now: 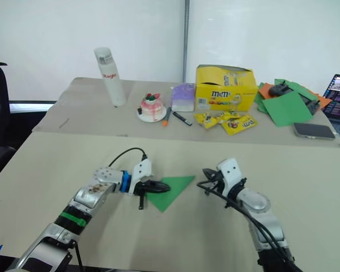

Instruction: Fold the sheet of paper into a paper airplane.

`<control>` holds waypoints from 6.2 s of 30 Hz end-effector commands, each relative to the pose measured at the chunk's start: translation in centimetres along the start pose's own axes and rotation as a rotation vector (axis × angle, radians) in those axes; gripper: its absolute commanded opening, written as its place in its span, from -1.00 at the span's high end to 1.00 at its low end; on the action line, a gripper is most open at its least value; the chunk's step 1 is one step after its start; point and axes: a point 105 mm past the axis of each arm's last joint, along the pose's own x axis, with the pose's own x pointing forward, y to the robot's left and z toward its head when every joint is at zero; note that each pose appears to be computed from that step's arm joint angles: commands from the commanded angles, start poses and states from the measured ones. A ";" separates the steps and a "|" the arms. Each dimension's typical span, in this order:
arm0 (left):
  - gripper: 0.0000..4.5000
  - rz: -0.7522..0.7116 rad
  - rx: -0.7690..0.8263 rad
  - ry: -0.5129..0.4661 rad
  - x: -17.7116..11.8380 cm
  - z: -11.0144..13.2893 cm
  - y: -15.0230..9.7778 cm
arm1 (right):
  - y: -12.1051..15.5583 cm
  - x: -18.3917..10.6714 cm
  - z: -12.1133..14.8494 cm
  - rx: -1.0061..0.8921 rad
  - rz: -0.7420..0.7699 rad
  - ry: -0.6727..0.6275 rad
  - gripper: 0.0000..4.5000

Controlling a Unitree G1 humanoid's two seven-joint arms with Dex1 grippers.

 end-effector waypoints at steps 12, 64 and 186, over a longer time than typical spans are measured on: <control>0.98 -0.029 -0.051 0.054 0.1 -1.8 -1.0 | 6.5 0.7 -2.8 -0.055 0.281 0.107 1.00; 0.98 0.163 -0.241 -0.095 0.7 1.6 2.8 | 0.7 1.8 3.1 -0.265 0.111 0.028 1.00; -0.57 0.107 -1.127 -0.302 -2.5 6.0 1.7 | -4.9 -1.6 8.2 -0.312 -0.307 0.029 1.00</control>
